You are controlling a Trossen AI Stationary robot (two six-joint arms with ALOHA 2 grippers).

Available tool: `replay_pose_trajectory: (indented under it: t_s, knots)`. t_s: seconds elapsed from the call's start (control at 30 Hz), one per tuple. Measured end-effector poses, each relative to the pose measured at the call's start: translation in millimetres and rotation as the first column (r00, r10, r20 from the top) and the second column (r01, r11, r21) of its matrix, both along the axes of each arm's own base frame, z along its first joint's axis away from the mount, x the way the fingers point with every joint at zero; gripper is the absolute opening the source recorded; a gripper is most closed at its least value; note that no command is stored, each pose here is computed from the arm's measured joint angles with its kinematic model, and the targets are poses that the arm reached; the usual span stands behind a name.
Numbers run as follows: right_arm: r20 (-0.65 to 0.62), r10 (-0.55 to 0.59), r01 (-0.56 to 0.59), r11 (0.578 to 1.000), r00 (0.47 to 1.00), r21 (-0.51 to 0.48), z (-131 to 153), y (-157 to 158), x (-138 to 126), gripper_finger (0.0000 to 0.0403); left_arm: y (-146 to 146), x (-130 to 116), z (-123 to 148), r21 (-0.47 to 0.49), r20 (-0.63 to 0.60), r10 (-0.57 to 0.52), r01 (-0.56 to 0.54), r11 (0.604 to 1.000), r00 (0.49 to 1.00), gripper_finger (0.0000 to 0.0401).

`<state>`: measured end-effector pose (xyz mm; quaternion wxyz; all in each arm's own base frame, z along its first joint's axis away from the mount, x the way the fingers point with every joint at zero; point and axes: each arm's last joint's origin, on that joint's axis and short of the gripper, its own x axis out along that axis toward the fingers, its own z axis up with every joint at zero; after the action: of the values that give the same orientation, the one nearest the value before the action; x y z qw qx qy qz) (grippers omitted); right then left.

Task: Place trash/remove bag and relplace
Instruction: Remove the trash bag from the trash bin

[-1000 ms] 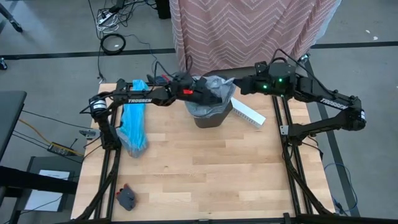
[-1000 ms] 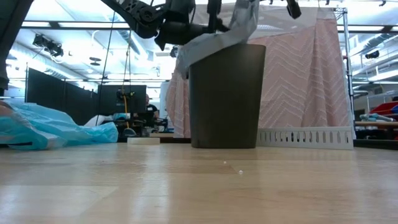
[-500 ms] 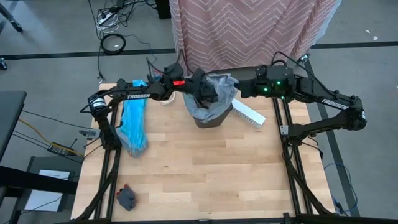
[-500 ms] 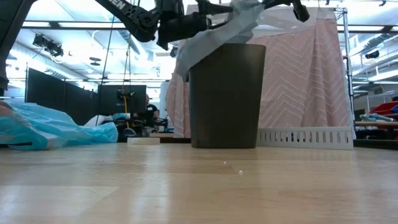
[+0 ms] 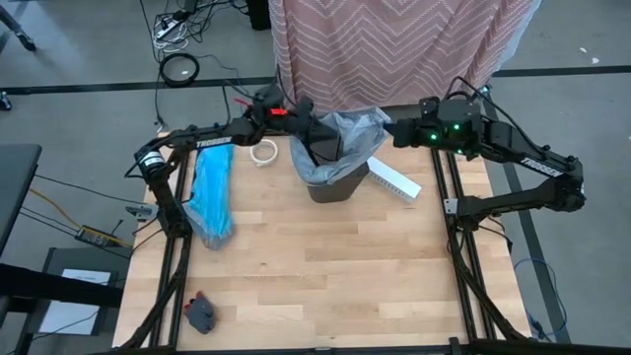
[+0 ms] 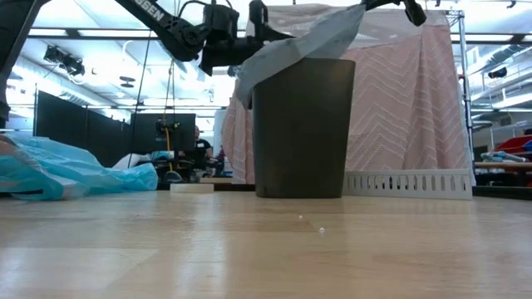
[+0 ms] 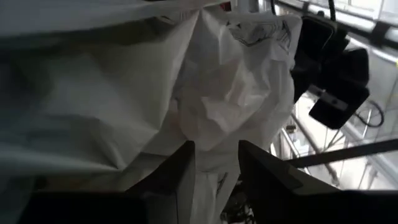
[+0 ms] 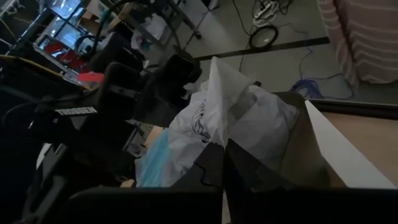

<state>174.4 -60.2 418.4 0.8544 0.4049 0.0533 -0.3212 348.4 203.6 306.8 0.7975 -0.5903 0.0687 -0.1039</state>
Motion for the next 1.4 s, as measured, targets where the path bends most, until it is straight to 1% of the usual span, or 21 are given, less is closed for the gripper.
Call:
replay_pose_trajectory:
  t_s: [0.07,0.17,0.27,0.37,0.43,0.5,0.6,0.7,0.8,0.93,1.1,1.27,1.4]
  knots:
    - [-0.005,0.000,0.000,1.000,1.000,-0.004,0,0,1,0.0000,-4,2,4,-0.003,0.027,0.015,-0.015,1.000,1.000,0.0130]
    - [-0.020,-0.003,0.003,1.000,1.000,-0.005,-3,-2,5,0.0000,-20,10,18,0.012,0.127,-0.018,0.017,1.000,0.992,0.0116]
    - [-0.037,-0.009,0.009,1.000,0.999,-0.012,-5,-4,8,0.0000,-41,19,35,0.061,0.232,-0.054,0.040,0.997,0.971,0.0075]
    - [-0.044,-0.018,0.017,1.000,0.999,-0.014,-5,-7,9,0.0000,-52,23,46,0.090,0.281,-0.087,0.064,0.994,0.956,0.0019]
    - [-0.048,-0.024,0.024,1.000,0.999,-0.013,-6,-8,9,0.0000,-56,25,51,0.096,0.295,-0.091,0.065,0.993,0.951,0.0009]
    - [-0.047,-0.031,0.030,0.999,0.998,-0.014,-6,-9,9,0.0000,-56,26,55,0.085,0.312,-0.046,0.020,0.996,0.949,0.0007]
    - [-0.040,-0.034,0.034,0.999,0.999,-0.016,-6,-11,10,0.0000,-53,27,58,0.060,0.339,0.078,-0.104,0.993,0.937,0.0004]
    - [-0.035,-0.031,0.030,0.999,0.999,-0.026,-6,-13,16,0.0000,-49,30,51,0.079,0.314,0.131,-0.163,0.983,0.940,0.0004]
    - [-0.029,-0.023,0.022,0.999,0.999,-0.029,-8,-15,22,0.0000,-50,35,42,0.064,0.253,0.144,-0.165,0.984,0.957,0.0003]
    - [-0.033,0.002,-0.003,1.000,0.999,-0.026,-11,-18,33,0.0000,-53,38,40,0.109,0.259,0.168,-0.202,0.973,0.951,0.0006]
    - [-0.005,0.038,-0.038,0.999,0.999,-0.022,-13,-19,46,0.0000,-48,38,35,0.163,0.231,0.268,-0.309,0.937,0.935,0.0006]
    - [0.088,0.054,-0.049,0.997,0.995,-0.055,-4,-18,50,0.0000,-42,38,27,0.222,0.160,0.303,-0.333,0.916,0.939,0.0007]
    - [0.139,0.085,-0.077,0.995,0.987,-0.062,0,-16,52,0.0000,-40,38,22,0.292,0.131,0.372,-0.394,0.871,0.919,0.0007]
